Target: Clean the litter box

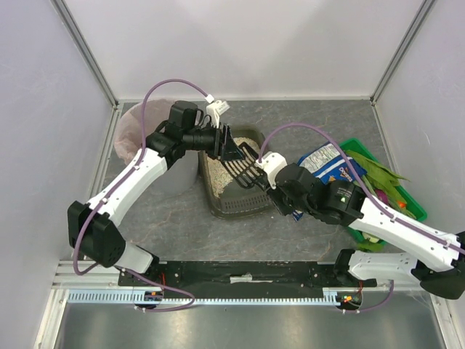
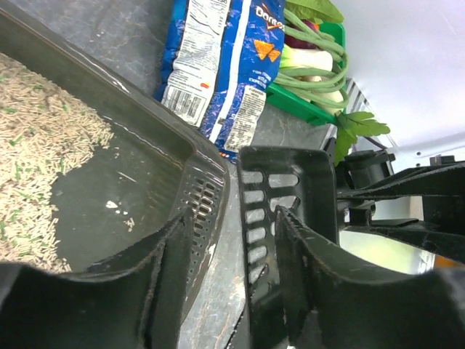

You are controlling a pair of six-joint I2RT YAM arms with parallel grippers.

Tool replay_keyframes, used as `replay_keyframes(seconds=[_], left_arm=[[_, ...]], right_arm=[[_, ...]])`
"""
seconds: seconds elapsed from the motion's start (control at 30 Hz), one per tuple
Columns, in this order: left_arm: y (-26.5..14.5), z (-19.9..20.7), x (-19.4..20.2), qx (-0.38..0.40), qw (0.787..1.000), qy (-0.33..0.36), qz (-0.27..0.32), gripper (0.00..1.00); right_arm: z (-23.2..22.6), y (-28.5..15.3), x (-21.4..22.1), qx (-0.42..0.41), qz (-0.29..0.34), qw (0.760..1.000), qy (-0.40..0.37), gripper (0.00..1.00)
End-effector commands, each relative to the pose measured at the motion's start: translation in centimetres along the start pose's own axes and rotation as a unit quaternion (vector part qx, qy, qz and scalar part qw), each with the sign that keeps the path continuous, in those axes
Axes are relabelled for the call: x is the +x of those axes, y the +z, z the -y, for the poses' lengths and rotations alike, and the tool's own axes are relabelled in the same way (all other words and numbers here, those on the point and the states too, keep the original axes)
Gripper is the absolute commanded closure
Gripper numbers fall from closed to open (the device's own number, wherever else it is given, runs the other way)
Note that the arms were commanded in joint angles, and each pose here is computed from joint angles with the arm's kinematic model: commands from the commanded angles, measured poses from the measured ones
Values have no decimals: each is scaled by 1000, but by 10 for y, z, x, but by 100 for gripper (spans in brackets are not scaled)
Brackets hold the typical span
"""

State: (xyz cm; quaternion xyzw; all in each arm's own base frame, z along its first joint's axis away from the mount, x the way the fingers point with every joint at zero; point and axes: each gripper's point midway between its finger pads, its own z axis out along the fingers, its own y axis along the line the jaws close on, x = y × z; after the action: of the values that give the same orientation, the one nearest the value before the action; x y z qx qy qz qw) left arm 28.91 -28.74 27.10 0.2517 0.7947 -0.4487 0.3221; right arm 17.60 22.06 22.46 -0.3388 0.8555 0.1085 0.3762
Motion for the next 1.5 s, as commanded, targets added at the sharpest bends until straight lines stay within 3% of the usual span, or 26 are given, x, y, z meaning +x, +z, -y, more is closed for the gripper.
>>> replay_keyframes(seconds=[0.0,0.03,0.07,0.13,0.37,0.47,0.67,1.0,1.27,1.47], left_arm=[[2,20,-7,61,998,-4,-11,57],[1,22,-7,67,998,-5,-13,68],[1,24,-7,71,997,-8,-15,88],[0,30,-7,86,996,-14,-19,98],[-9,47,-17,102,992,-67,-14,98],[-11,56,-19,125,986,-107,-20,98],[-14,75,-31,177,967,-185,-14,98],[-10,70,-33,160,947,-278,-22,98],[-13,70,-32,160,945,-284,-12,98],[-12,71,-31,165,943,-290,-12,98]], right_arm=[[6,-24,-36,7,80,997,17,100],[7,-26,-40,8,90,996,22,97],[8,-30,-42,8,100,995,25,94],[12,-40,-50,9,128,991,34,87],[29,-96,-83,2,264,962,69,26],[34,-125,-96,-11,324,943,73,19],[38,-143,-98,-13,364,930,52,21],[16,-143,-113,-57,389,919,-2,33],[19,-141,-112,-48,389,920,-5,45],[12,-133,-110,-62,376,925,-5,45]])
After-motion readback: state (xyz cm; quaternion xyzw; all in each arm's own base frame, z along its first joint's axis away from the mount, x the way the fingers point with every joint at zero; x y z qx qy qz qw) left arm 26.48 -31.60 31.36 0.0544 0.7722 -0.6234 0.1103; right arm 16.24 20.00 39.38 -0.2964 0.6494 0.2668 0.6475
